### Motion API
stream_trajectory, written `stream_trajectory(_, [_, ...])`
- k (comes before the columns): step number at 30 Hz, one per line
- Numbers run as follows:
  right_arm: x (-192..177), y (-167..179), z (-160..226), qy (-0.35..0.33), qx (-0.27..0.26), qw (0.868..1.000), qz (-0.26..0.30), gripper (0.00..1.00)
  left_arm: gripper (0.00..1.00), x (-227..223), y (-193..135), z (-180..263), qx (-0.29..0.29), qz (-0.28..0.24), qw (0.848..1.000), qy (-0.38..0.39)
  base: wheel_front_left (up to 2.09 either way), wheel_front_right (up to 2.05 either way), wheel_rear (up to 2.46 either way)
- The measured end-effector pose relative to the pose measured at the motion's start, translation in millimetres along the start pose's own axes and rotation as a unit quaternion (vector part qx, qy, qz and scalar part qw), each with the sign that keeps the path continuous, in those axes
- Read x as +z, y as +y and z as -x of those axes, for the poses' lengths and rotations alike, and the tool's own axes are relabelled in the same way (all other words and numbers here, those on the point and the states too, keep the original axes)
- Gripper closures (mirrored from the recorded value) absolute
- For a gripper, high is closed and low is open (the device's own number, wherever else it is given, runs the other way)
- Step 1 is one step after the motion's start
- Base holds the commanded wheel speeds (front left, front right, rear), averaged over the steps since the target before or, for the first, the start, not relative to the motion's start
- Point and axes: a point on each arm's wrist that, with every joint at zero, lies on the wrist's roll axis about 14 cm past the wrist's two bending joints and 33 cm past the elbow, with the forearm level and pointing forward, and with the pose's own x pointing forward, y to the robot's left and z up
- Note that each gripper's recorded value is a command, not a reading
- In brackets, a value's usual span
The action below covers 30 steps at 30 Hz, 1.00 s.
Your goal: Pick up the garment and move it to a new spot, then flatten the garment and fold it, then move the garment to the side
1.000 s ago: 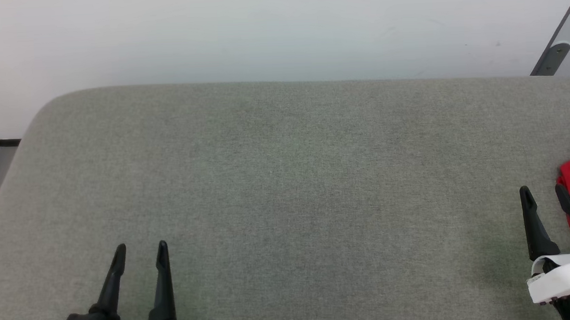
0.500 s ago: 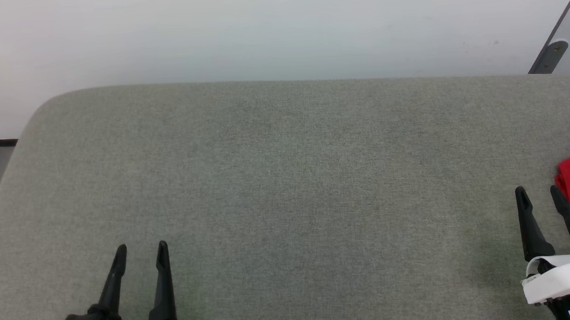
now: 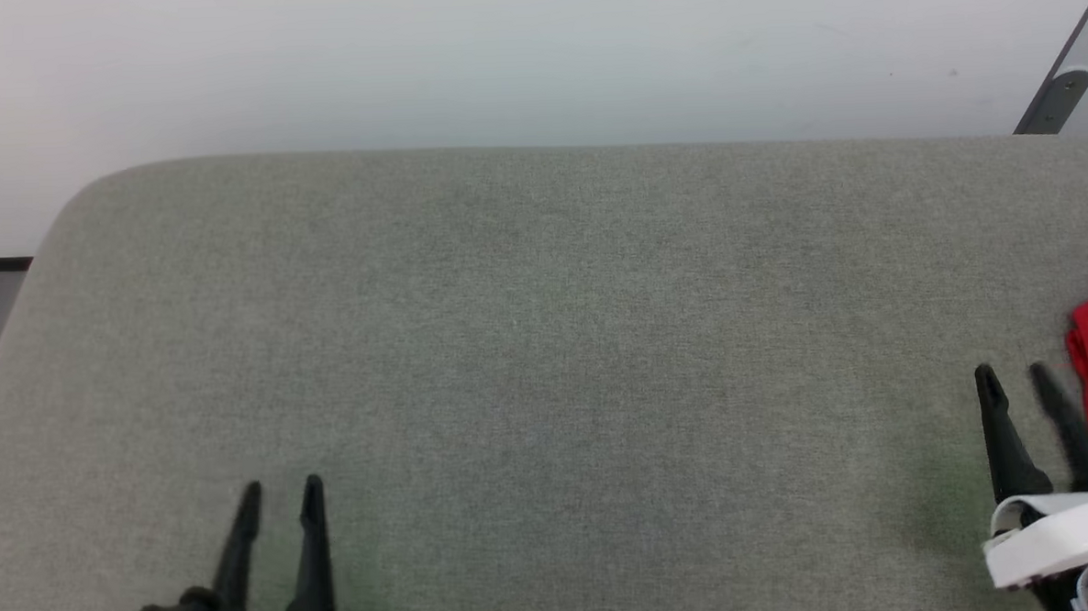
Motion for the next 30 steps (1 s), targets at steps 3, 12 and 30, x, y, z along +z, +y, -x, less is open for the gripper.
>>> stream_trajectory(3, [-14,1,5,0.02,-0.006,1.0,-0.01,1.0,1.0,-11,1,3,0.004,0.004,1.0,0.017,0.0,0.0,0.0])
stream_trajectory(12, [-29,-1,13,0.042,-0.03,0.996,-0.073,1.0,1.0,-21,5,6,0.022,0.072,0.997,0.035,0.0,0.0,0.0])
stream_trajectory(30, [-28,-3,15,0.039,-0.065,0.975,-0.21,1.0,1.0,-26,9,-2,0.047,0.217,0.974,0.046,0.0,0.0,0.0])
